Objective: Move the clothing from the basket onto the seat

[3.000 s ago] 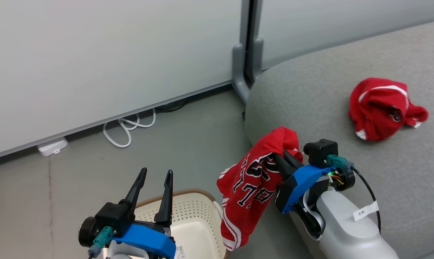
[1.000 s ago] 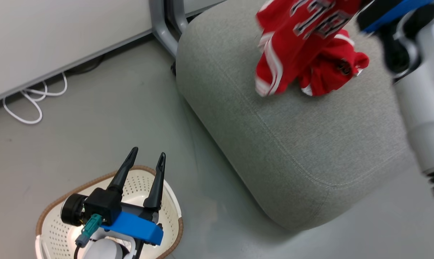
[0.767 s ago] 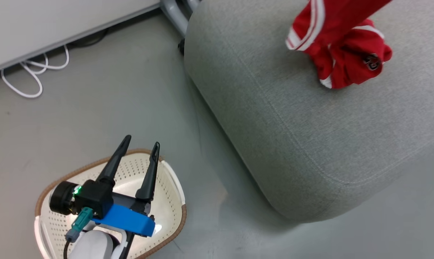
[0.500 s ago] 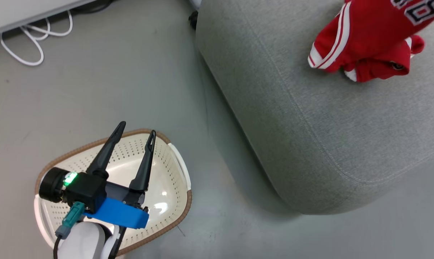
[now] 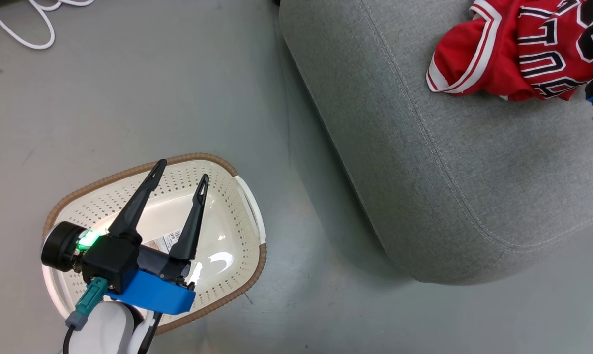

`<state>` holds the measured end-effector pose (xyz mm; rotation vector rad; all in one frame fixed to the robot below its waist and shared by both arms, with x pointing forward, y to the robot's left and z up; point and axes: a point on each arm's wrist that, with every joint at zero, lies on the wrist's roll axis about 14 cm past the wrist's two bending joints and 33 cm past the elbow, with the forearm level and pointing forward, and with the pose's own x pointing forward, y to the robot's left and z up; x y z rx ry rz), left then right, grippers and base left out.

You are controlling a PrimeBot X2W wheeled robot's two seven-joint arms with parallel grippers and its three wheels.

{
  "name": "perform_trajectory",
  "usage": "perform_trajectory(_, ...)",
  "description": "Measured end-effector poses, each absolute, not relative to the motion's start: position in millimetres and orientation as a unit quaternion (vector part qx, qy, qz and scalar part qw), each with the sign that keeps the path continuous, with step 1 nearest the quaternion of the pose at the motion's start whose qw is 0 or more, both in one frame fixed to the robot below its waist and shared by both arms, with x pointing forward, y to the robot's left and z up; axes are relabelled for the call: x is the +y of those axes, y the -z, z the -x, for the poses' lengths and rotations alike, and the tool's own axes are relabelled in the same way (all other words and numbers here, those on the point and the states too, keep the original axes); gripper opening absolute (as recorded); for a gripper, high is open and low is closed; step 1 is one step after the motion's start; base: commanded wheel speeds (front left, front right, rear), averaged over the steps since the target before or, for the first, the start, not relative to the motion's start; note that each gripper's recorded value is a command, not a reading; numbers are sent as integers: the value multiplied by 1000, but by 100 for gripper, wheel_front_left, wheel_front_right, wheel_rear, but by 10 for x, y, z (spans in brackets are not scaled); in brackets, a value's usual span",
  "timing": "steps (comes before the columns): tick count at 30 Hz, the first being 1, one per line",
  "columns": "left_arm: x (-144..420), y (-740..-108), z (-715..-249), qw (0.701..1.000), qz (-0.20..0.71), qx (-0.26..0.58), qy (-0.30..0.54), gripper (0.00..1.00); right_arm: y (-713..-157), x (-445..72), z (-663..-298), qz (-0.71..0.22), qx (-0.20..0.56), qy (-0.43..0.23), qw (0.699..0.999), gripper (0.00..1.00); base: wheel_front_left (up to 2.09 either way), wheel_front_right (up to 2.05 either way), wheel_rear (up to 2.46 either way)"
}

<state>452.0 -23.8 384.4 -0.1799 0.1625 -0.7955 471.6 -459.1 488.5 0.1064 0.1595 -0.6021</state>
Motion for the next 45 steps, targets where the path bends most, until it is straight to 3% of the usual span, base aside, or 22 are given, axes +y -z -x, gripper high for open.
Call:
perform_trajectory(4,-229,-3847,-4520,915,85,79,387,100,-4827,-4540,-4711,-53,85,293,951,0,0,0,0)
perform_trajectory(5,-229,-3855,-4518,915,84,78,387,100,-4828,-4534,-4707,-53,86,292,951,6,0,0,0)
perform_trajectory(7,-232,-3880,-4513,916,85,77,385,100,-4839,-4519,-4704,-51,88,289,952,34,0,0,0)
perform_trajectory(8,-234,-3898,-4510,916,86,76,384,100,-4845,-4511,-4703,-50,88,288,952,58,0,0,0)
perform_trajectory(9,-240,-3916,-4503,916,88,75,384,100,-4853,-4506,-4702,-50,88,287,953,100,0,0,0)
perform_trajectory(31,-177,-4499,-4294,934,113,41,336,100,-5119,-4364,-4423,-35,80,256,963,100,0,0,0)
perform_trajectory(45,153,-4823,-4091,955,131,15,264,100,-5177,-3875,-4269,-11,42,182,982,100,0,0,0)
